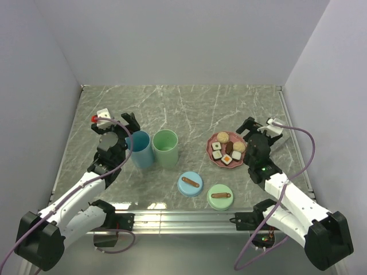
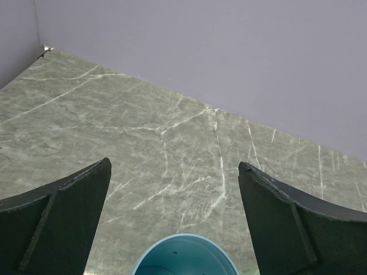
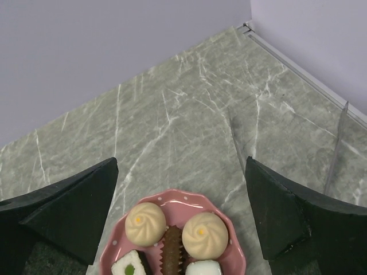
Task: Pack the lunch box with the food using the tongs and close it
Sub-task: Grab the clamp with the right arm
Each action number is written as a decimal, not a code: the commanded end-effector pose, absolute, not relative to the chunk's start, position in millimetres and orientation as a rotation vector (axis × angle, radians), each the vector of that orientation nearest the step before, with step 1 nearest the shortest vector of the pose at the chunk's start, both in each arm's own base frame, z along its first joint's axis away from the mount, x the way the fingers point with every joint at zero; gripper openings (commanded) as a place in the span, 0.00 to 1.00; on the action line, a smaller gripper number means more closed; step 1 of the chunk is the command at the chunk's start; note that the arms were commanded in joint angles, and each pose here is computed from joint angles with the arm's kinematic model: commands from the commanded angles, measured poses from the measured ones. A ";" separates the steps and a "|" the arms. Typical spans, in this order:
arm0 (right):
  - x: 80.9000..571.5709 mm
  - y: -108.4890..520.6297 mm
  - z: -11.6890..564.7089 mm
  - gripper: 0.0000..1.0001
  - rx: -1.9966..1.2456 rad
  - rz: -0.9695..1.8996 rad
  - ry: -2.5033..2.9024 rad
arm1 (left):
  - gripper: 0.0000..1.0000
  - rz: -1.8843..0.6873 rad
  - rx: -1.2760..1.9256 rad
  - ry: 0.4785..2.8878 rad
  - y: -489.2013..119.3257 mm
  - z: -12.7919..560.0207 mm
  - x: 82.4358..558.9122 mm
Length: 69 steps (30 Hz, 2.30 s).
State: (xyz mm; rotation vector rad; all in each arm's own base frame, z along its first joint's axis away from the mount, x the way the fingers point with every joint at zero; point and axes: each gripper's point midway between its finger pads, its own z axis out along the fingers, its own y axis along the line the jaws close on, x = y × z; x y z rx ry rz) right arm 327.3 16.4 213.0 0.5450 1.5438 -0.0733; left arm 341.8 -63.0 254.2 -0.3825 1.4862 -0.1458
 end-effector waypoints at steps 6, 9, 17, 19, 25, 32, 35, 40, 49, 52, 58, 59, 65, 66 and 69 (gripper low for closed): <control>326.7 14.2 205.1 0.98 0.645 -0.097 1.612 | 0.99 -0.227 -0.361 1.412 -69.2 274.6 334.7; 323.9 6.9 195.0 0.98 0.721 -0.166 1.658 | 1.00 -0.227 -0.356 1.406 -68.5 274.6 332.6; 325.2 -13.0 169.8 1.00 0.834 -0.296 1.835 | 0.99 -0.228 -0.325 1.443 -74.1 267.3 340.9; 330.0 -12.9 150.2 1.00 0.819 -0.253 1.920 | 0.99 -0.221 -0.334 1.452 -71.4 264.2 343.7; 340.7 -27.6 120.9 0.97 0.861 -0.313 2.021 | 0.99 -0.285 -0.329 1.444 -67.3 263.5 344.1; 363.0 -31.3 109.0 0.85 0.859 -0.285 2.086 | 0.99 -0.326 -0.334 1.443 -62.5 263.0 344.2; 368.5 -29.6 93.9 0.80 0.852 -0.274 2.143 | 0.99 -0.330 -0.336 1.449 -61.5 261.7 344.5; 378.5 -27.6 75.9 0.67 0.844 -0.273 2.227 | 1.00 -0.331 -0.345 1.441 -57.6 262.5 342.9; 377.2 -33.3 60.1 0.59 0.892 -0.264 2.279 | 0.99 -0.349 -0.349 1.446 -56.3 259.8 344.5; 376.2 -33.3 51.6 0.58 0.900 -0.243 2.316 | 0.99 -0.358 -0.343 1.455 -57.4 258.4 346.1; 379.7 -29.4 37.4 0.51 0.877 -0.224 2.403 | 0.99 -0.368 -0.347 1.445 -55.4 260.0 343.4; 383.3 -28.2 38.7 0.44 0.874 -0.219 2.404 | 0.99 -0.370 -0.345 1.439 -55.4 261.7 342.2; 388.2 -28.2 42.3 0.29 0.881 -0.212 2.389 | 0.99 -0.370 -0.353 1.436 -52.7 260.8 340.4; 389.2 -28.2 40.0 0.28 0.881 -0.216 2.396 | 0.99 -0.369 -0.353 1.436 -52.5 260.8 340.4; 397.6 -27.7 38.2 0.21 0.872 -0.220 2.408 | 1.00 -0.369 -0.355 1.437 -51.7 260.5 340.6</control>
